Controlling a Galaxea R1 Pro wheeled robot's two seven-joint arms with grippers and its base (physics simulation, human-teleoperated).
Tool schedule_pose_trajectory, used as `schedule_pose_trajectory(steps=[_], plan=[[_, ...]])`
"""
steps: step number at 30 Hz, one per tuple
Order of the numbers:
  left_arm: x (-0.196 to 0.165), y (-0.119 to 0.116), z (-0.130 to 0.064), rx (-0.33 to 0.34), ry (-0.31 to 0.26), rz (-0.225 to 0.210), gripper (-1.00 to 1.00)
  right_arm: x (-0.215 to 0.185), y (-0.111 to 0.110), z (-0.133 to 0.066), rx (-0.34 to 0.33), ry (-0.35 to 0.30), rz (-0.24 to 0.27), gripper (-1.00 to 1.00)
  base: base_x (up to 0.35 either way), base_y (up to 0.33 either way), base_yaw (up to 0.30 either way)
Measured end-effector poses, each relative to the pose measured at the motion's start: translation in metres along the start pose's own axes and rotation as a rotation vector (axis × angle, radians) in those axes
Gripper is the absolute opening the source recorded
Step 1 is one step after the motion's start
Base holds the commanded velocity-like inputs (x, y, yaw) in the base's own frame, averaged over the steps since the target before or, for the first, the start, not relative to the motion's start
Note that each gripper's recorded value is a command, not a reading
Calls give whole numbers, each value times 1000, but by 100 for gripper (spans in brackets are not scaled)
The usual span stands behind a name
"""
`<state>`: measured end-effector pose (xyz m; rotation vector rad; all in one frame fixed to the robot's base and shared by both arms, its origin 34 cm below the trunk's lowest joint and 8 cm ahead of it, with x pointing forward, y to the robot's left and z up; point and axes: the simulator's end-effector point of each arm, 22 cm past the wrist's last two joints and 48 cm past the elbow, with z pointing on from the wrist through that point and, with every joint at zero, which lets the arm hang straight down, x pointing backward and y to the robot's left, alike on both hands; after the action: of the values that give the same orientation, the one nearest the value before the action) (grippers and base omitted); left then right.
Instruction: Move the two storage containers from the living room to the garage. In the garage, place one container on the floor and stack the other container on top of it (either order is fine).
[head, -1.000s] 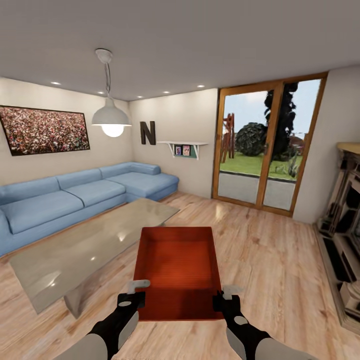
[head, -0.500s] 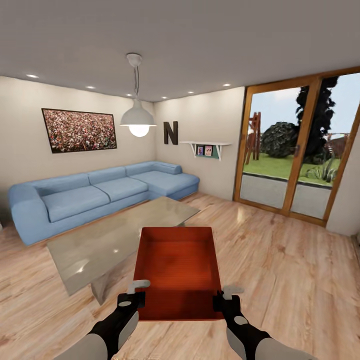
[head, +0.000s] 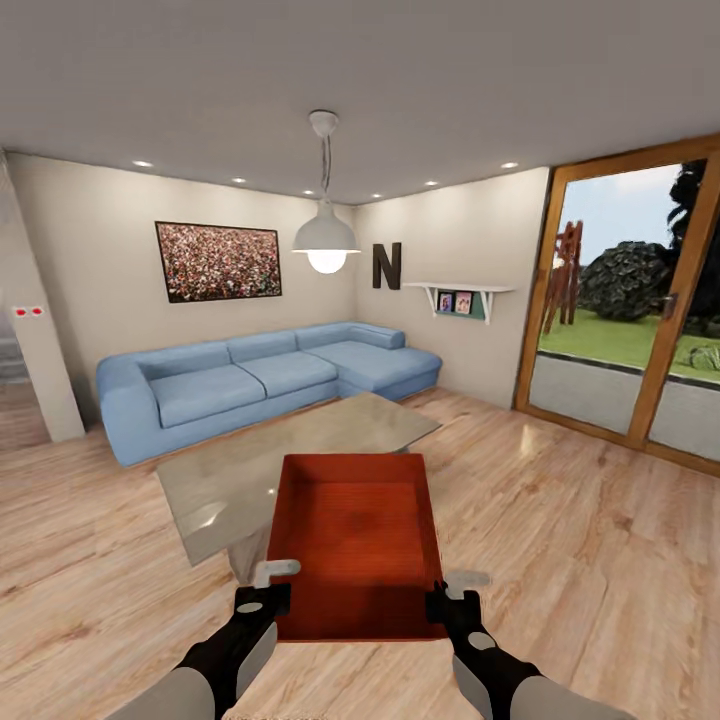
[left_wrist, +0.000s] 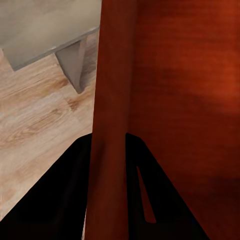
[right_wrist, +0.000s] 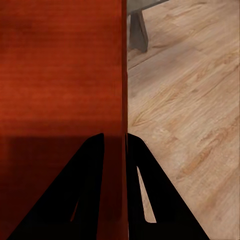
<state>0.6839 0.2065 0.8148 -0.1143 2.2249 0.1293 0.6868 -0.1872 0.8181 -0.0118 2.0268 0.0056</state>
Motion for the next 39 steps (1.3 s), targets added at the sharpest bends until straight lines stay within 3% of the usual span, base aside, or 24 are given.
schedule_pose_trajectory(steps=[39], plan=[[0, 0, 0, 0, 0, 0, -100, 0, 0, 0, 0, 0, 0, -100, 0, 0, 300]])
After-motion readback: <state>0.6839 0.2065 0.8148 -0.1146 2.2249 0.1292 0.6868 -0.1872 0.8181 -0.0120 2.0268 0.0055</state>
